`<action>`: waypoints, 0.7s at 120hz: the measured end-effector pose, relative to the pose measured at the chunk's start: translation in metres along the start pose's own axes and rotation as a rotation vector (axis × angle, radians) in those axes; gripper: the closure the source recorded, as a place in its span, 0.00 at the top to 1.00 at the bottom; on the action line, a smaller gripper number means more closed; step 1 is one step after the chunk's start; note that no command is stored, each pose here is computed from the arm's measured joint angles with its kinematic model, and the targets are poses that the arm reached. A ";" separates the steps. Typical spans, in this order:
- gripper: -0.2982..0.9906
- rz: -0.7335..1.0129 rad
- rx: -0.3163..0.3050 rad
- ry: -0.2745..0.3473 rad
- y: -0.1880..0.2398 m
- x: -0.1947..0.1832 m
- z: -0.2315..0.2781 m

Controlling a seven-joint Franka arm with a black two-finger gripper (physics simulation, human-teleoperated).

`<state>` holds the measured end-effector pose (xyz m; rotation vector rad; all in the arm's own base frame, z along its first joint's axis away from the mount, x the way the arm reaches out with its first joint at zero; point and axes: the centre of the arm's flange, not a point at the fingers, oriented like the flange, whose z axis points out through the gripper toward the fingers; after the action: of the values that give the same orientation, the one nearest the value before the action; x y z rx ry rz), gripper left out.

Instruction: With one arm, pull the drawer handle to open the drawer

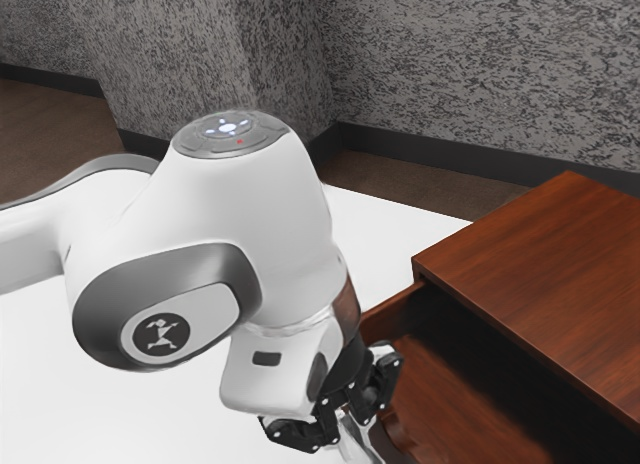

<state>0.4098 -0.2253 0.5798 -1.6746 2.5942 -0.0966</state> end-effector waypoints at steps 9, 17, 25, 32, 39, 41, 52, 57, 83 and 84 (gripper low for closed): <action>0.24 -0.002 0.006 0.000 0.006 -0.001 -0.002; 0.23 -0.006 0.011 -0.002 0.012 -0.003 -0.005; 0.24 -0.020 0.021 -0.004 0.016 -0.010 -0.010; 0.25 -0.028 0.029 -0.003 0.018 -0.013 -0.015; 0.26 -0.031 0.045 -0.002 0.022 -0.014 -0.022; 0.26 -0.031 0.051 -0.002 0.023 -0.014 -0.025; 0.27 -0.044 0.122 0.002 0.037 -0.018 -0.058; 0.30 -0.048 0.166 0.005 0.043 -0.019 -0.079; 0.57 -0.060 0.260 0.051 0.051 -0.017 -0.133; 0.58 -0.060 0.260 0.051 0.052 -0.017 -0.133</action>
<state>0.3595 -0.1855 0.7086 -1.6749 2.4380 -0.4638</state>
